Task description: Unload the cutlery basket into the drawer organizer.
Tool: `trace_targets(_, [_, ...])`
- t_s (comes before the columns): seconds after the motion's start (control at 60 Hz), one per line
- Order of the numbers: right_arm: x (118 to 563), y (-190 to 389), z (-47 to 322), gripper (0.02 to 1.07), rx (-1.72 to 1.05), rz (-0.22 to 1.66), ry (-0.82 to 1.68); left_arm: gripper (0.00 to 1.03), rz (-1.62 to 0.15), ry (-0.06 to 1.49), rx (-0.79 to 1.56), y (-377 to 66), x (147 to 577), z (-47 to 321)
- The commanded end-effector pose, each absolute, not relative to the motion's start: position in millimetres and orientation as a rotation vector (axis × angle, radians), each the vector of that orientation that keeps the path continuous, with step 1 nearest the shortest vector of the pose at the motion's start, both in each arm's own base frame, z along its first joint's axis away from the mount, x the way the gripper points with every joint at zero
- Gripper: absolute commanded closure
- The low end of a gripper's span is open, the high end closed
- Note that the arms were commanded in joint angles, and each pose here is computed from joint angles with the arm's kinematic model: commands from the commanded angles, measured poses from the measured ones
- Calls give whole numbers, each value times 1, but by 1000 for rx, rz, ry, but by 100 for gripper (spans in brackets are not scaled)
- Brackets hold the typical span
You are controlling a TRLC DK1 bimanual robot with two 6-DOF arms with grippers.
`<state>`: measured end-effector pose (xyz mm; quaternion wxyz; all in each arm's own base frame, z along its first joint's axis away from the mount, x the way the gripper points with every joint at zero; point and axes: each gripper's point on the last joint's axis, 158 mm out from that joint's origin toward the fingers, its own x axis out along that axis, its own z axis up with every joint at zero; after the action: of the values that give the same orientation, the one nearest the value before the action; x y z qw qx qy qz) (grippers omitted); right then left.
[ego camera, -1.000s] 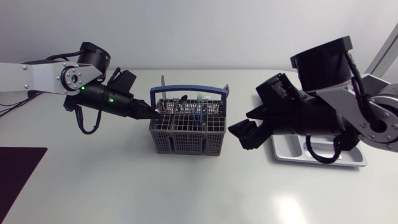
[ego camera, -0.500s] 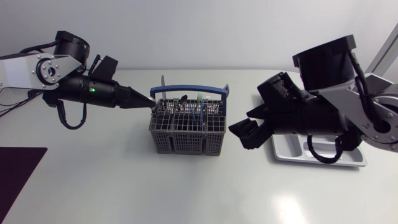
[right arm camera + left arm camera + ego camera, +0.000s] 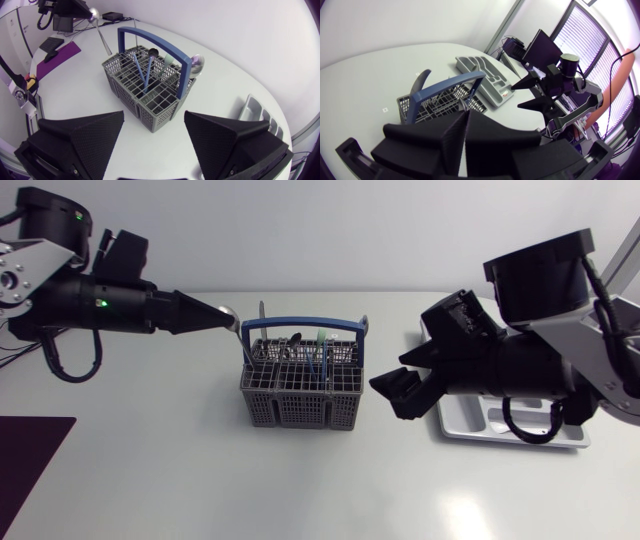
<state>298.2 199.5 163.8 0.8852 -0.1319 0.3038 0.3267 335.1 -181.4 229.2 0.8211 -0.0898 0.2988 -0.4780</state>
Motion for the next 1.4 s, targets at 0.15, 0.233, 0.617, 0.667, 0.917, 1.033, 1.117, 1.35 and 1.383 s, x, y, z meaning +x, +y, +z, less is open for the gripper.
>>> trace_targets(0.15, [269, 201, 182, 20, -323, 755, 552, 79, -1071, 522, -150, -186, 298, 271])
trace_targets(0.233, [260, 201, 199, 20, -343, 780, 481, 79, -1155, 512, -101, -205, 279, 272])
trace_targets(0.617, [210, 215, 201, 20, -412, 1019, 425, 79, -1511, 517, 50, -295, 215, 263])
trace_targets(0.667, [205, 217, 194, 20, -421, 1048, 434, 79, -1540, 526, 57, -305, 213, 261])
trace_targets(0.917, [196, 224, 176, 32, -456, 1130, 442, 79, -1649, 584, 65, -338, 205, 253])
trace_targets(1.033, [197, 227, 173, 45, -465, 1155, 434, 79, -1672, 610, 78, -346, 205, 248])
trace_targets(1.117, [203, 229, 172, 48, -466, 1154, 426, 79, -1687, 623, 88, -350, 205, 246])
trace_targets(1.35, [213, 234, 173, 68, -457, 1172, 412, 79, -1709, 652, 105, -357, 205, 242])
trace_targets(1.383, [213, 235, 174, 71, -457, 1175, 410, 79, -1710, 654, 108, -357, 205, 242])
